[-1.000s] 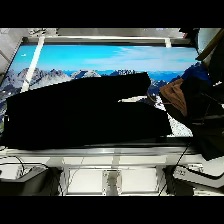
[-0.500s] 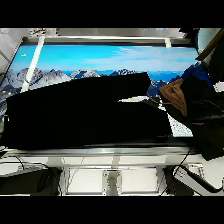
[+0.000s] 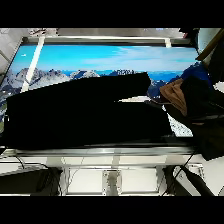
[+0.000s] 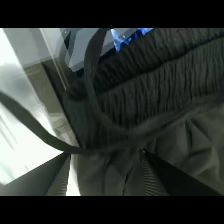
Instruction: Fold the clothes and pants, and hang the long-sleeved shirts on hangers.
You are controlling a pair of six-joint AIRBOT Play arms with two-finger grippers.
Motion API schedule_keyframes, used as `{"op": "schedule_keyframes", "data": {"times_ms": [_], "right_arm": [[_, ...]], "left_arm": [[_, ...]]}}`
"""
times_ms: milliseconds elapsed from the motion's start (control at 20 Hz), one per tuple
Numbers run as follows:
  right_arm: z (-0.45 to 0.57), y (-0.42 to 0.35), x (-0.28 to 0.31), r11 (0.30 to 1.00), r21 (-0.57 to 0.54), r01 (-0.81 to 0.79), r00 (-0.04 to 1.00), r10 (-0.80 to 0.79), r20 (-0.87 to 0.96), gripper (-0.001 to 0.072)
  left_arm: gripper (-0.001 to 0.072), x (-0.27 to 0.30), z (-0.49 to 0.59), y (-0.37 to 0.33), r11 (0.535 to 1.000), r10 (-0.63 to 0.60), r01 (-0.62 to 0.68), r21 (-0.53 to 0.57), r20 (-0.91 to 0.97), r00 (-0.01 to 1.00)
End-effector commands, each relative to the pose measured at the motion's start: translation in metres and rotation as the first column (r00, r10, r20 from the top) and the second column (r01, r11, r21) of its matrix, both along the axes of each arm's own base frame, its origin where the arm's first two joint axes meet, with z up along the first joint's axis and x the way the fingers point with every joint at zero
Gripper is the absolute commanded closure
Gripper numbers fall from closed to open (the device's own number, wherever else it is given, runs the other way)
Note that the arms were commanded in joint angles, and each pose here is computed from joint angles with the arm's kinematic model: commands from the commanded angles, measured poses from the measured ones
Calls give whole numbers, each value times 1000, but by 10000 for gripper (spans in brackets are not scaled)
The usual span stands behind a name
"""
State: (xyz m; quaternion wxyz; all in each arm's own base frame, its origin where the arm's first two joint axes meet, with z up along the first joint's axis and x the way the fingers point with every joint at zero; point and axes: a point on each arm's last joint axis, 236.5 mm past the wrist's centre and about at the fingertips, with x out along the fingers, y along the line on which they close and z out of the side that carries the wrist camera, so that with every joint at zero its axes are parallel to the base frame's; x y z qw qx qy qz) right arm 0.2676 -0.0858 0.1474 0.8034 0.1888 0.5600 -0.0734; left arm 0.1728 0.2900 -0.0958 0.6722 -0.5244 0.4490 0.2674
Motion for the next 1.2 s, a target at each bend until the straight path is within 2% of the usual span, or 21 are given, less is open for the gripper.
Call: {"op": "schedule_keyframes", "data": {"times_ms": [0, 150, 200, 250, 350, 550, 600, 700, 800, 850, 900, 950, 1000, 1150], "right_arm": [[1, 3, -10, 1000, 6, 13, 1000, -13, -24, 100], [3, 5, -14, 1000, 8, 18, 999, -18, -28, 100], [4, 5, -15, 1000, 4, 19, 1000, -19, -24, 100], [6, 5, -15, 1000, -1, 20, 1000, -20, -20, 100], [6, 4, -16, 1000, -8, 22, 1000, -22, -20, 100], [-20, -8, -37, 997, -53, 48, 992, -54, -112, 103], [-39, -11, -53, 995, -65, 70, 984, -80, -159, 149], [-84, -10, -82, 987, -33, 156, 965, -159, -209, 166], [-133, 9, -104, 960, 81, 267, 942, -243, -232, 168], [-152, 25, -103, 925, 190, 329, 931, -283, -231, 252], [-166, 45, -92, 861, 337, 382, 921, -325, -213, 310], [-174, 57, -80, 798, 450, 401, 916, -358, -182, 310], [-183, 60, -73, 750, 503, 428, 901, -398, -173, 304], [-218, 52, -75, 706, 490, 511, 857, -466, -222, 301]], "left_arm": [[224, 8, -10, -2, 1000, -18, 18, -13, 2, 1000], [232, 17, -7, 7, 999, -22, 21, 28, 9, 1000], [257, 18, -5, 10, 999, -24, 24, 38, 10, 1000], [383, 19, -3, 12, 999, -25, 25, 47, 11, 1000], [681, 20, -3, 14, 998, -24, 23, 53, 12, 1000], [688, 20, -2, 14, 998, -26, 25, 54, 12, 1000], [688, 20, -3, 14, 998, -26, 26, 54, 12, 1000], [688, 20, -3, 14, 998, -27, 26, 53, 12, 1000], [689, 20, -2, 12, 998, -30, 30, 47, 12, 999], [689, 20, -2, 12, 998, -30, 29, 47, 12, 999], [688, 20, -3, 12, 998, -30, 29, 48, 12, 999], [688, 20, -3, 12, 998, -30, 29, 47, 12, 999], [688, 20, -2, 12, 998, -30, 29, 47, 12, 999], [688, 20, -2, 10, 999, -35, 34, 38, 13, 999]]}}
